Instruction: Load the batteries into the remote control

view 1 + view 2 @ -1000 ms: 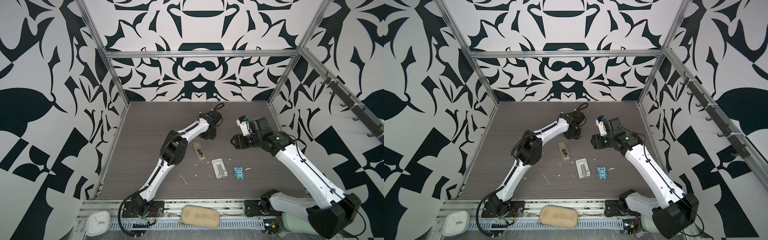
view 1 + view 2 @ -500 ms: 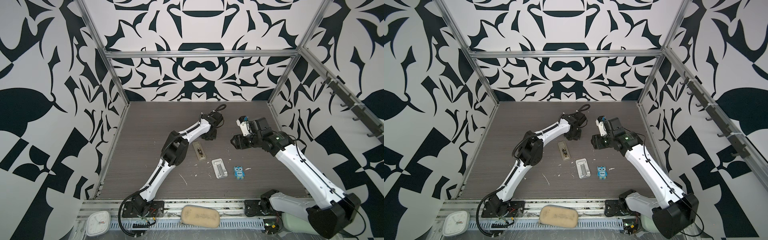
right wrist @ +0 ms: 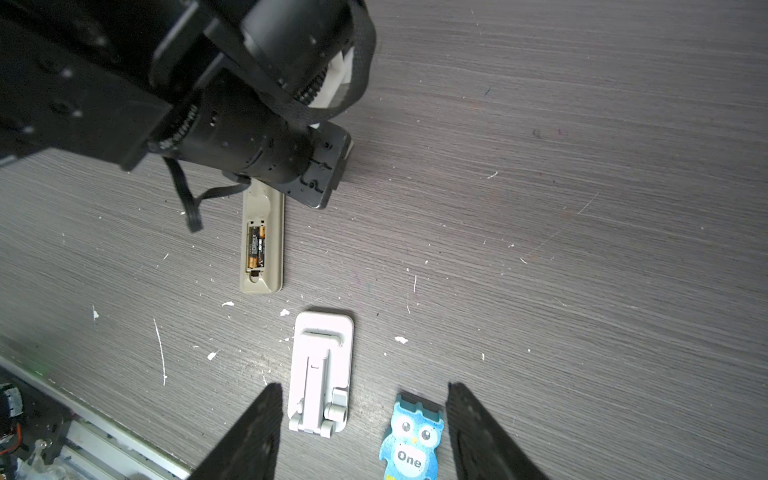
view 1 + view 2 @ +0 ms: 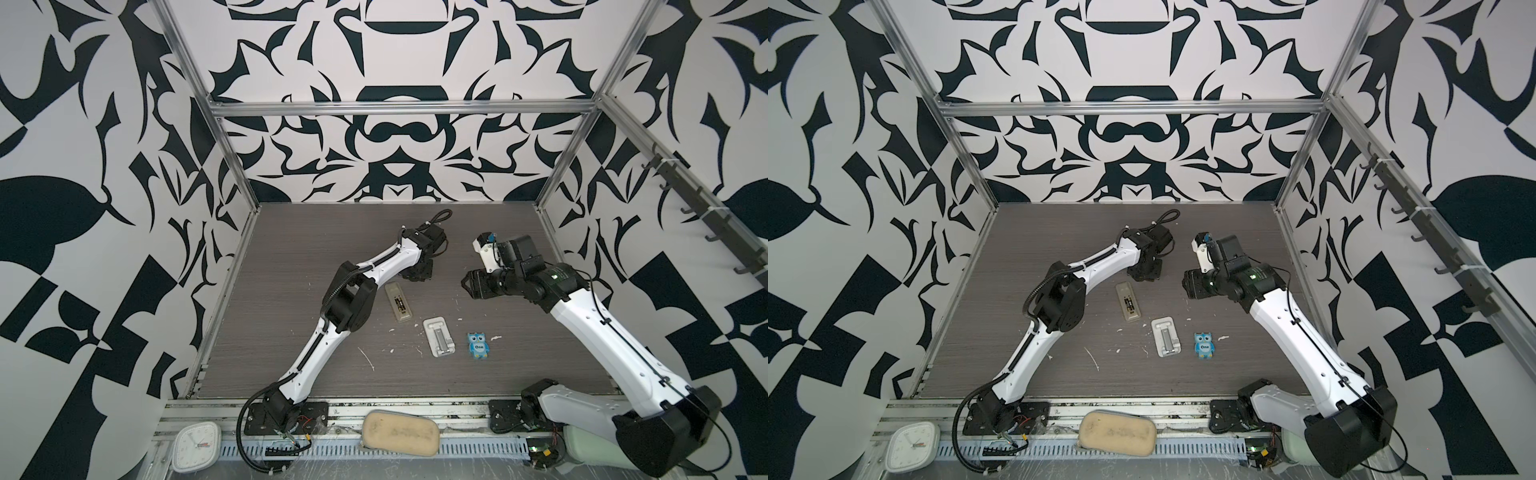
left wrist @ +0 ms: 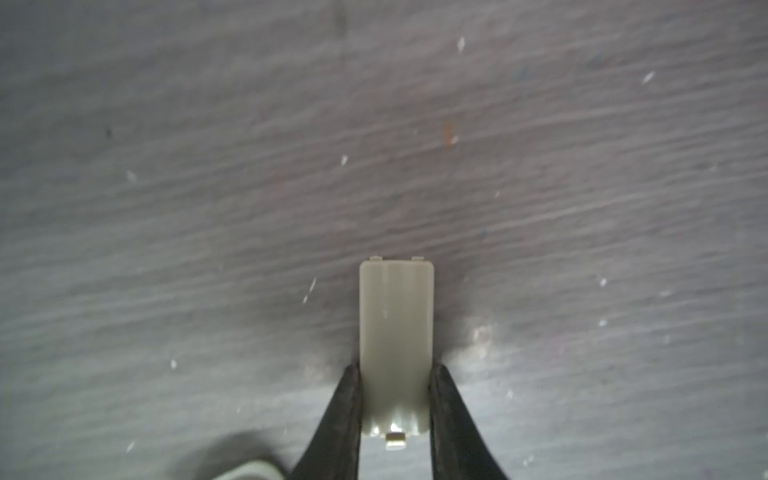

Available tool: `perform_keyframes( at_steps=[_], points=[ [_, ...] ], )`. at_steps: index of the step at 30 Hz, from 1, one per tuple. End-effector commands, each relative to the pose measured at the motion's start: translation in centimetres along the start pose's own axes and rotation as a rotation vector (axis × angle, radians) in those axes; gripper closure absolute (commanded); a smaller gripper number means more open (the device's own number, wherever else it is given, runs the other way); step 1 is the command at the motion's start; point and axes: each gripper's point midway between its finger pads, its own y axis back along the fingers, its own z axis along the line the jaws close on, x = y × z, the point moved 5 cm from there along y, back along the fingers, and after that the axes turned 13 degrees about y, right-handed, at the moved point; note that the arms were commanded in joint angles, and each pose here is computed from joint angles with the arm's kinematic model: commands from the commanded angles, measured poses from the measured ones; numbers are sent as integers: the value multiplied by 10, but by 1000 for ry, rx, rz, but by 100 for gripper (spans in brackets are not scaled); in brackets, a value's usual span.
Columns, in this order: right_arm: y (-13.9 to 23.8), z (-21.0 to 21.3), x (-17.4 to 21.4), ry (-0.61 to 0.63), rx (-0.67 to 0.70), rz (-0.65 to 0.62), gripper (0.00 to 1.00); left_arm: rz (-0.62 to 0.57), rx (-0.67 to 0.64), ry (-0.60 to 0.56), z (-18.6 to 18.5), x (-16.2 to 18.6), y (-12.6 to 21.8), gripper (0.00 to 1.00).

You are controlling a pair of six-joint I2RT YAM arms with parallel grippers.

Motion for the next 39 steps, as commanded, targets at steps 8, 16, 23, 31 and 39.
perform_keyframes(
  at_steps=[8,16,23,31,39],
  points=[
    [-11,-4,-6,44,24,15,35,-50,51,114,49,4,98,81],
    [-69,10,-10,126,-50,116,34,-65,65,209,107,53,152,82],
    [-126,37,-7,217,-111,241,34,-105,141,279,132,79,179,82],
    [-160,46,5,231,-129,323,37,-116,185,366,155,105,186,82],
    [-183,68,13,270,-161,384,39,-139,180,383,168,114,193,81]
  ],
)
